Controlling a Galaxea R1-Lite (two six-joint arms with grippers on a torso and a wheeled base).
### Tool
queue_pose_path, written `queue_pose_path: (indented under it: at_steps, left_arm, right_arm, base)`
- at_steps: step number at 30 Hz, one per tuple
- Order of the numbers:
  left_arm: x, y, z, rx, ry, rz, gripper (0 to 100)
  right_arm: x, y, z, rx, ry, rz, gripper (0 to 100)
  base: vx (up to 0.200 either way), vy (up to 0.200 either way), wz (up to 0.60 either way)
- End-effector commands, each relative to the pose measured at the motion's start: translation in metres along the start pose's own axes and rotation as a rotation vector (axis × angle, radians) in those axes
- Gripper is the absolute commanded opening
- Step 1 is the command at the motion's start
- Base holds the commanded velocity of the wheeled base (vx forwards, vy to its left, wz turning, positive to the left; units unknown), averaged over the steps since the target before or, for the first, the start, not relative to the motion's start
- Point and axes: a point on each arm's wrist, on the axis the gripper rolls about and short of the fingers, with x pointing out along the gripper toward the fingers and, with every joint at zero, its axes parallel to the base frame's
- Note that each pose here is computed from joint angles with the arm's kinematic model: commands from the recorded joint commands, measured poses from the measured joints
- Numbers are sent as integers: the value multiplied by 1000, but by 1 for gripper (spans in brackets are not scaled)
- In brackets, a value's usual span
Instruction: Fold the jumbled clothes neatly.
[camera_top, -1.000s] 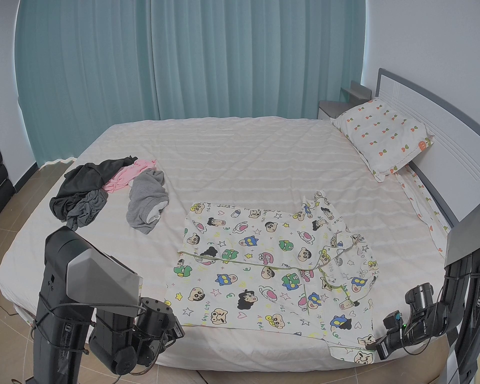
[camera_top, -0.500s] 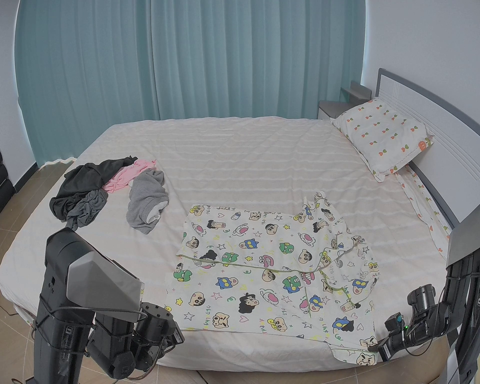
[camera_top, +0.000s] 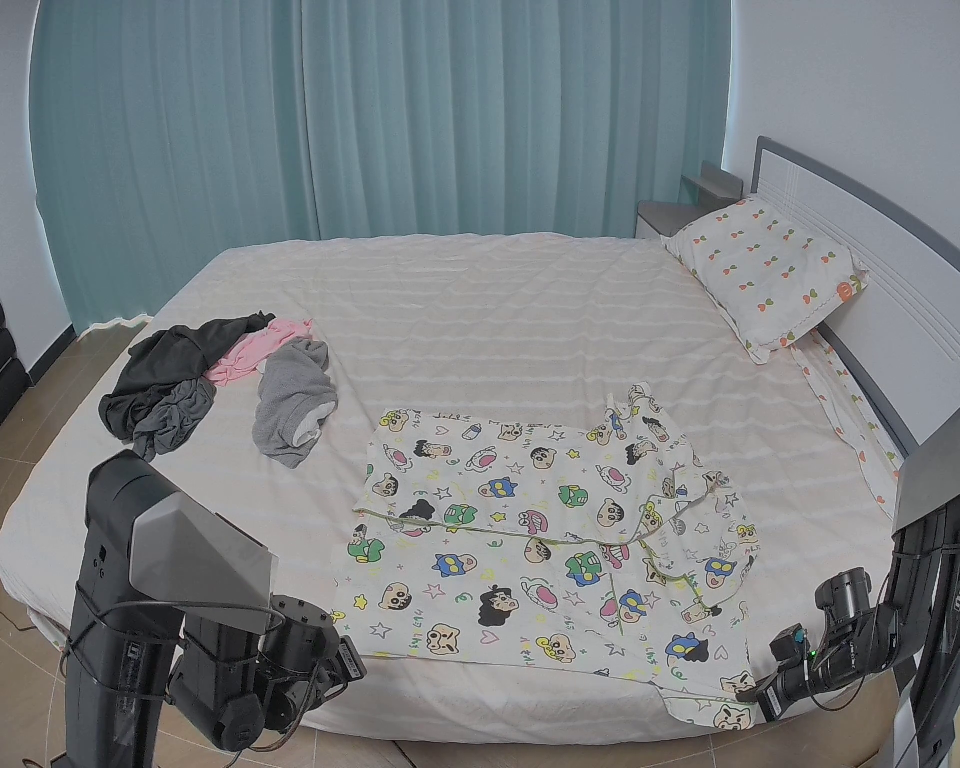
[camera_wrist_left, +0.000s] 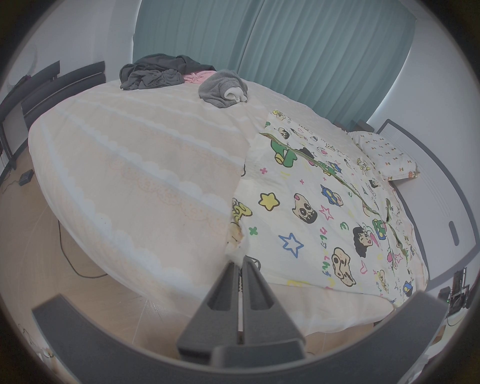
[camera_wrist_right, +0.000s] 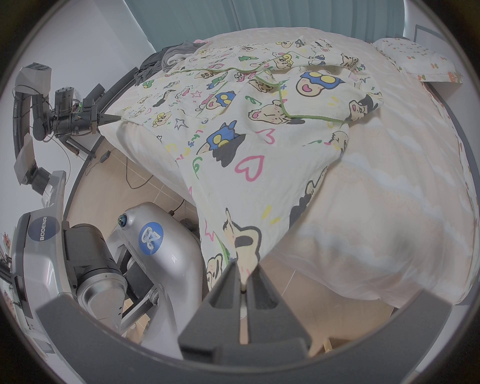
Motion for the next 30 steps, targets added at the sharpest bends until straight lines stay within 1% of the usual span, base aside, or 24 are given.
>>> queue_pose_path:
  at_steps: [1,3,4,6,11,14,15,23,25,30]
  left_arm:
    - [-1,2,9,12,24,-56,0]
    - [-2,2,11,32,36,-83,0]
    - [-2,2,11,32,36,-83,0]
    - [-1,2,12,69,40,-95,0]
    - [0,3,10,77,52,-93,0]
    - [1,7,6,81,69,-78,0]
    - [1,7,6,81,69,-78,100]
    - [4,7,10,70,52,-78,100]
    - [7,3,14,62,36,-99,100]
    - [11,-3,15,65,39,-137,100]
  right_arm:
    - [0,0,0,-1,0,1,0]
    - [0,0,0,-1,0,1,0]
    - [0,0,0,-1,0,1,0]
    - [0,0,0,-2,-1,0,0]
    - [0,0,0,-2,-1,0,0]
    - [0,1,0,-2,2,2,0]
    - [0,1,0,-2,2,2,0]
    - [0,1,-1,-3,3,3,0]
    - [0,1,-1,-3,3,3,0]
    - [0,0,0,-1,2,2,0]
  base:
    - [0,0,0]
    - [0,0,0]
    - [0,0,0]
    - [0,0,0]
    - [0,0,0]
    - [0,0,0]
    - [0,0,0]
    - [0,0,0]
    - [0,0,0]
    - [0,0,0]
